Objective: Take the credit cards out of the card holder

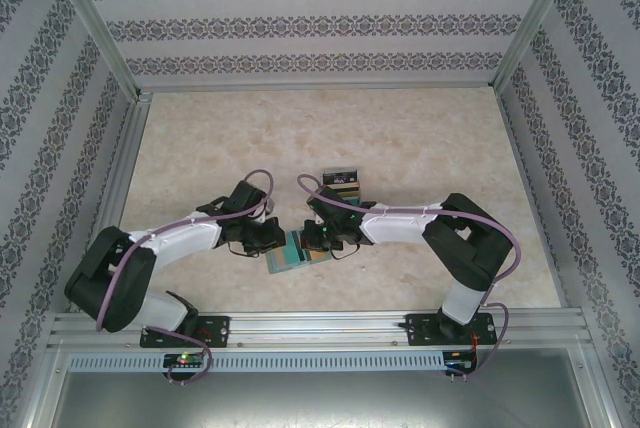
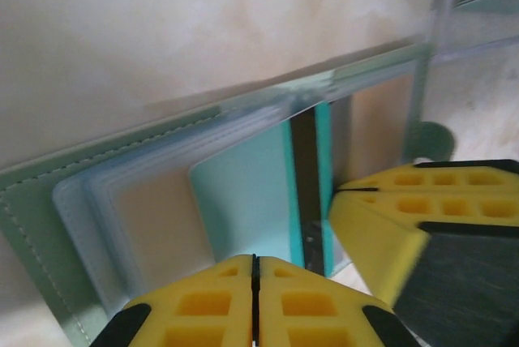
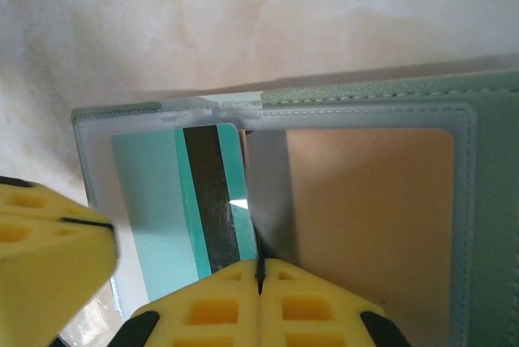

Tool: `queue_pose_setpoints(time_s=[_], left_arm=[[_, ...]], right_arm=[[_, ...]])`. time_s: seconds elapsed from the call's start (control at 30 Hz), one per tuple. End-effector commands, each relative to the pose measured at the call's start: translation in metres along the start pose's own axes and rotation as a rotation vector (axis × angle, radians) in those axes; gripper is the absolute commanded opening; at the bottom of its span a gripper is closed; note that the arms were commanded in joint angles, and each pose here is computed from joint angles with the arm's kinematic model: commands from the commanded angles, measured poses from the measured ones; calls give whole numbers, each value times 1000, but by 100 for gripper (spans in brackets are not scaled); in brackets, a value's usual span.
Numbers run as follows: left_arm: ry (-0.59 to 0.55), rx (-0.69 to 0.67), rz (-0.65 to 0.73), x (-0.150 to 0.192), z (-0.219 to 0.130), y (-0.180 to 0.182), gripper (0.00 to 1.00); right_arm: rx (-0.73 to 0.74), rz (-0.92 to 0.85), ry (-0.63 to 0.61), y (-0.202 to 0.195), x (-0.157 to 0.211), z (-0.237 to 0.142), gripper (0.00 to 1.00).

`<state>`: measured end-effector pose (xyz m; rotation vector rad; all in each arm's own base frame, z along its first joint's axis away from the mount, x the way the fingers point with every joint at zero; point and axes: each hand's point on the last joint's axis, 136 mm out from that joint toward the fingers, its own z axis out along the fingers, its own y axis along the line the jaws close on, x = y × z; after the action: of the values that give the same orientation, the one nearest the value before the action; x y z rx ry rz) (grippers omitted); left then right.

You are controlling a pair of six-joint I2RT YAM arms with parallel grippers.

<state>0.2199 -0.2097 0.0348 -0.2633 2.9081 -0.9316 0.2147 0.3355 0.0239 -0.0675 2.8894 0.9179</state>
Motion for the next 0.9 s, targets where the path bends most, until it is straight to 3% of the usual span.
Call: queue_pose_setpoints(time_s=[0.0,0.07,0.17,0.47,0.73,0.87], left_arm=[[11,-5,10,-1,6,-4,8],[24,-34,5,2,9,3,7],[31,-60,5,5,9,8,6],[42,-87,4,9,9,16,5],[41,-81,7,9,10,15,5],[40,-77,10,9,10,14,5]], right_arm=[[31,10,8,-10,1,3,5],[29,12,6,-10,1,2,15],[22,11,6,-8,0,3,22],[3,27,21,-8,-1,10,27],[-69,47,36,-3,-1,14,23],[-104,73,41,-4,0,16,11]])
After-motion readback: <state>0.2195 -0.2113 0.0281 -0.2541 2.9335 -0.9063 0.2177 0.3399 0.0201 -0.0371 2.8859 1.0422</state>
